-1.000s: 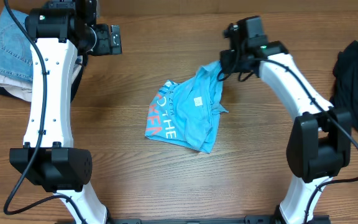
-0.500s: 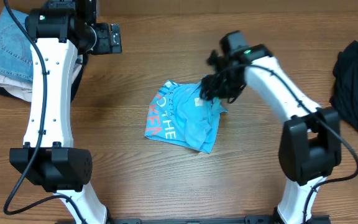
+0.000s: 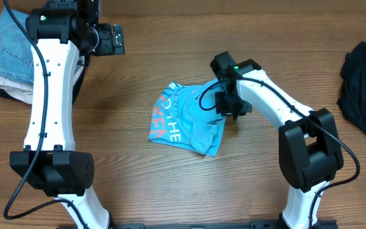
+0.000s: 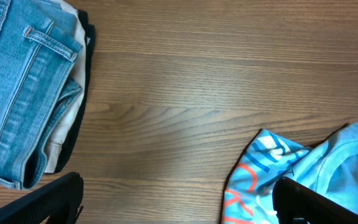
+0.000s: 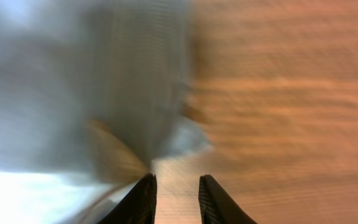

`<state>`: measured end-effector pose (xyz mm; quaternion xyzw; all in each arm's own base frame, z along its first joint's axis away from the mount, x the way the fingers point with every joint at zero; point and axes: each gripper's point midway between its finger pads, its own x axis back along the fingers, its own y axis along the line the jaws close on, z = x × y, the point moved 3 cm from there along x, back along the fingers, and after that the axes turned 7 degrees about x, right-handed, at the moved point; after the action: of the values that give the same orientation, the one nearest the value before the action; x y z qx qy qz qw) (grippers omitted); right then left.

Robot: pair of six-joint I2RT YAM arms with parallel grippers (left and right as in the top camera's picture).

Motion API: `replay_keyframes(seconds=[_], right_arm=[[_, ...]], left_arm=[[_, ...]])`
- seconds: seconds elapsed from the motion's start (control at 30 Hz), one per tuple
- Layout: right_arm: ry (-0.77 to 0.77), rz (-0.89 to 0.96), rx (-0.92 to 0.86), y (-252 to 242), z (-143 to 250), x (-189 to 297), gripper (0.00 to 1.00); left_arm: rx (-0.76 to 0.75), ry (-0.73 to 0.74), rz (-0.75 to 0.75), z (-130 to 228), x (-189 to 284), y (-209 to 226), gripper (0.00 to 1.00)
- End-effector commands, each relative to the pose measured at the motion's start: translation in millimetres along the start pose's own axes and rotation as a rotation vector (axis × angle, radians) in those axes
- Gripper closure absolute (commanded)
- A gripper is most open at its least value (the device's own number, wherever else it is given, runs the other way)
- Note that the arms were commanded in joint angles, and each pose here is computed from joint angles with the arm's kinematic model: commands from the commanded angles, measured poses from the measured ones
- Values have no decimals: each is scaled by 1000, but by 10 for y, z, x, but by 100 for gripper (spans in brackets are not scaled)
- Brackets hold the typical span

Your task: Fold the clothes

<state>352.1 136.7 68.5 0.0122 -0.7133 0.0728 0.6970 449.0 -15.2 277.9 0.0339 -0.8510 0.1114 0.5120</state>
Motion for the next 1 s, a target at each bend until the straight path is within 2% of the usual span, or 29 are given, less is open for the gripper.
replay_keyframes(seconds=[0.0, 0.2, 0.27, 0.37, 0.4, 0.43, 0.57, 0.67, 0.8, 0.97], right_arm=[[-26, -12, -52, -84, -76, 254, 73], [53, -256, -96, 12, -17, 203, 73], [66, -368, -134, 19, -50, 240, 63], [81, -454, -150, 32, -55, 273, 36], [88, -469, -151, 52, -41, 268, 29], [94, -475, -151, 61, -26, 254, 27], [104, -478, -133, 136, 37, 156, 31], [-20, -493, -99, 199, -149, 321, 35], [-168, -525, -73, 201, -349, 772, 39], [-155, -563, 19, 630, -275, 765, 41]], left_arm=[[-11, 5, -11, -11, -51, 40, 0], [-11, 7, -12, -6, -51, 41, 0], [-14, 16, -14, 13, -51, 46, 0], [-14, 25, -16, 31, -50, 50, 0], [-14, 27, -16, 36, -50, 51, 0], [-13, 28, -16, 38, -50, 51, 0], [-14, 30, -16, 40, -61, 46, 0], [-13, 38, -17, 42, -103, 50, 0], [-13, 53, -21, 44, -205, 56, 0], [-13, 40, -17, 16, -208, 48, 0]])
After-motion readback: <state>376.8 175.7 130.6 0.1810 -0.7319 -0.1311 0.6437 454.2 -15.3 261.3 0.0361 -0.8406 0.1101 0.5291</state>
